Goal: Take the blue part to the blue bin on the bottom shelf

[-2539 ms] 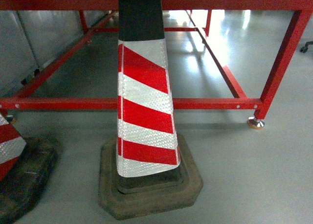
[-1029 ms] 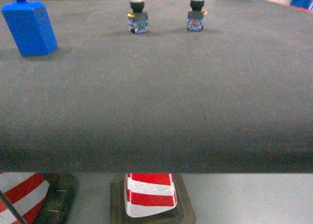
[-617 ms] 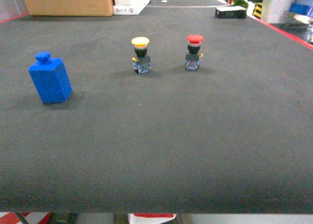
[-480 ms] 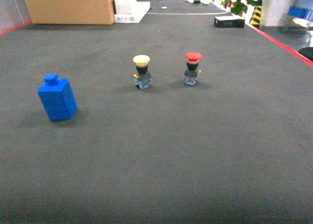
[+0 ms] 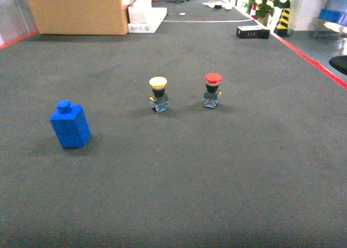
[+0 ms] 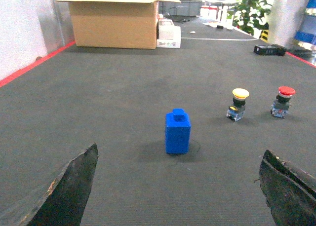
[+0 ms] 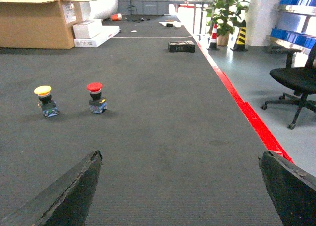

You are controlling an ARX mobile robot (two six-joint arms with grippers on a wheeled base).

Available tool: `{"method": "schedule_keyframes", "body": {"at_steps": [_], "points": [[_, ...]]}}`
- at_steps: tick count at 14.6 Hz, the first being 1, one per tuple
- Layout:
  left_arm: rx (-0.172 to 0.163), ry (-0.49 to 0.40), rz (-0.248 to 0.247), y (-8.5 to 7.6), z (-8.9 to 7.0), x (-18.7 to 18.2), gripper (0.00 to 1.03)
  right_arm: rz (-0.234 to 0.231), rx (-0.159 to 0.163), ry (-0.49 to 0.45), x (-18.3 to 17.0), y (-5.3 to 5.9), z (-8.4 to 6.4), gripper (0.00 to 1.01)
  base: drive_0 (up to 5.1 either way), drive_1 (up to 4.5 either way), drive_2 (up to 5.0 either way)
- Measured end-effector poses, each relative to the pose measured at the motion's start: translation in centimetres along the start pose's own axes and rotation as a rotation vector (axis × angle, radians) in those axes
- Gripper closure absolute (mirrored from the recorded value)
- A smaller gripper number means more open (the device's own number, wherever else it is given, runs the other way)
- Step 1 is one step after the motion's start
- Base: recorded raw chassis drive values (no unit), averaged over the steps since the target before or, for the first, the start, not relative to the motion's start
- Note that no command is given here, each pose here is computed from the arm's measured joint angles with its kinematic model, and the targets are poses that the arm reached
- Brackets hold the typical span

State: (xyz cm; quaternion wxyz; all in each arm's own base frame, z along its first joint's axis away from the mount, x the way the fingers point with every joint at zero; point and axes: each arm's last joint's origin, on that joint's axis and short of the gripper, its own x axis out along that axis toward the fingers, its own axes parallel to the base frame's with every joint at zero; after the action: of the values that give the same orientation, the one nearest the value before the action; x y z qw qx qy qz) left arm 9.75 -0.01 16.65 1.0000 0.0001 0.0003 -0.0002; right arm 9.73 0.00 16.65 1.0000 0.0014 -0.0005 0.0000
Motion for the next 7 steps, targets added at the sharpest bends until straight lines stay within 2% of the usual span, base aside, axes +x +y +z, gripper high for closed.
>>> {"method": "schedule_keyframes", "body": {"at_steps": [7], "points": [[0.000,0.000,0.000,0.00,0.00,0.00,0.05,0.000,0.000,-0.001,0.00,0.00,0.01,0.03,0.0,0.00,0.0]]}}
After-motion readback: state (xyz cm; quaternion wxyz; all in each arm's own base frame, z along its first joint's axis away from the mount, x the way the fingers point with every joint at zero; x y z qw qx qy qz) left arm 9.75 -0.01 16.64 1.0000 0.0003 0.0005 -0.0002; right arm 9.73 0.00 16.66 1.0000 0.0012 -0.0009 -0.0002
